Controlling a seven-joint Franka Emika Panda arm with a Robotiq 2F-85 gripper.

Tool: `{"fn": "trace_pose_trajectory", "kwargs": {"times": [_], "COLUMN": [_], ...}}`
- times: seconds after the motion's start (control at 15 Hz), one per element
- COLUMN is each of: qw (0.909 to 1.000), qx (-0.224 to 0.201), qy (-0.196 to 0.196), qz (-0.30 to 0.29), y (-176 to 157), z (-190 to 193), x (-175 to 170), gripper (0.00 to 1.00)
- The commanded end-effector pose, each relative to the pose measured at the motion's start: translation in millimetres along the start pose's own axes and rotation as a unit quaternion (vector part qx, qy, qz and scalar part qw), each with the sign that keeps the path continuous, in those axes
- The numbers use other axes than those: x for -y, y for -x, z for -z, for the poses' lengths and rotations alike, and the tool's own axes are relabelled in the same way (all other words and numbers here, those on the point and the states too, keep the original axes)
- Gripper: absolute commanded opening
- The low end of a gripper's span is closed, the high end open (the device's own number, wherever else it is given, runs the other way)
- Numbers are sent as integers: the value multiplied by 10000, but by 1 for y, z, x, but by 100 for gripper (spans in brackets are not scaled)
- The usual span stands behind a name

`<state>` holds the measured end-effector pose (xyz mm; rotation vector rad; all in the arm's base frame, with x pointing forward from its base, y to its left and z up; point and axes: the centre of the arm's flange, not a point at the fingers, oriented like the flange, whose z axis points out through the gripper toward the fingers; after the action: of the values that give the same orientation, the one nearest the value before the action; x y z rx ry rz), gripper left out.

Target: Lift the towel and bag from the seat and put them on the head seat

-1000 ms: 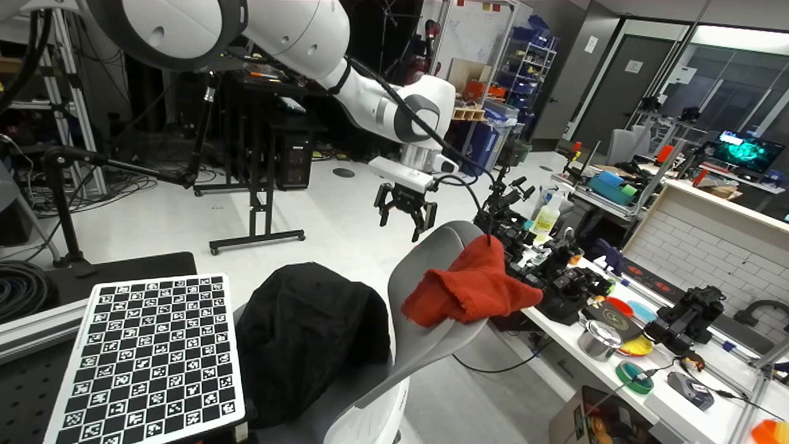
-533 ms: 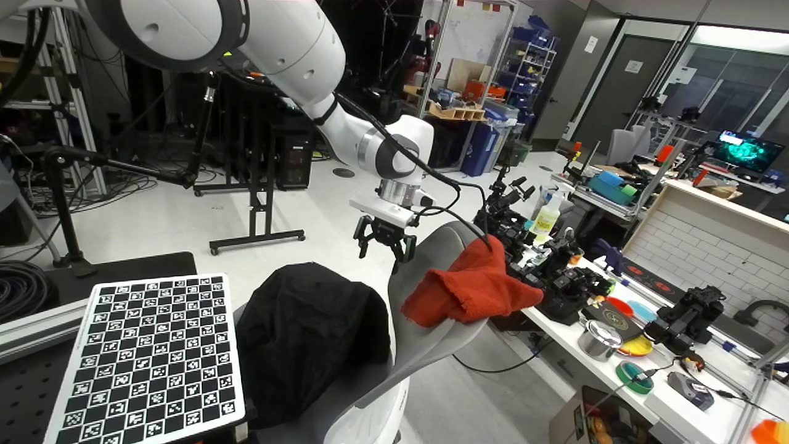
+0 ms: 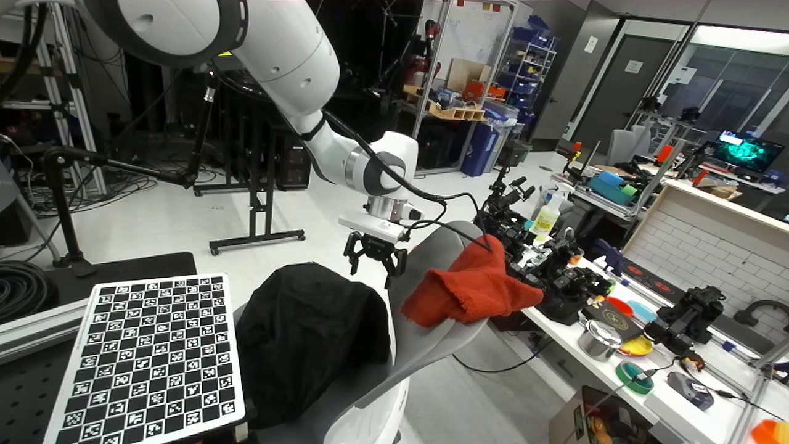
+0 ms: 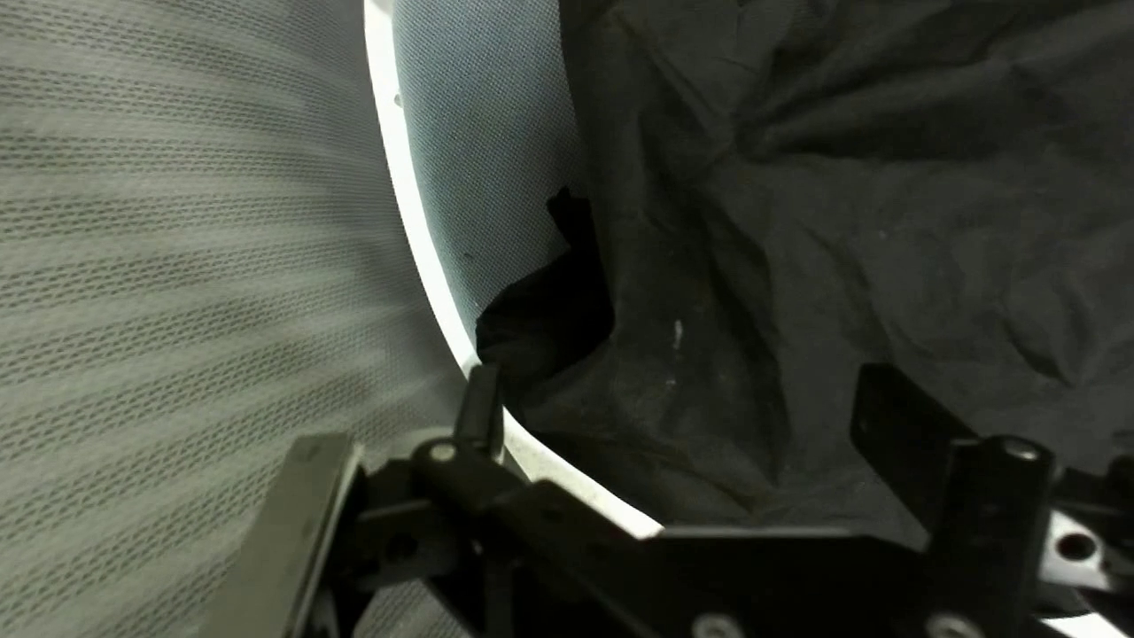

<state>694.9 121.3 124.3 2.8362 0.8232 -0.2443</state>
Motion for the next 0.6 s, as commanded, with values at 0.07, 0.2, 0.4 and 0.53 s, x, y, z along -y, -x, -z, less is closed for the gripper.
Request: {"fn": "trace_pose_trajectory", "kwargs": {"times": [0.07, 0.2, 0.4, 0.53], "qw": [9998, 9998, 9997, 9997], "qx": [-3, 57, 100, 113], "qy": [33, 47, 57, 55], "qz": [176, 210, 222, 213], "y": [15, 16, 15, 14], "z": [-6, -10, -13, -14], "x": [10, 12, 12, 10], "gripper": [100, 100, 100, 100]}}
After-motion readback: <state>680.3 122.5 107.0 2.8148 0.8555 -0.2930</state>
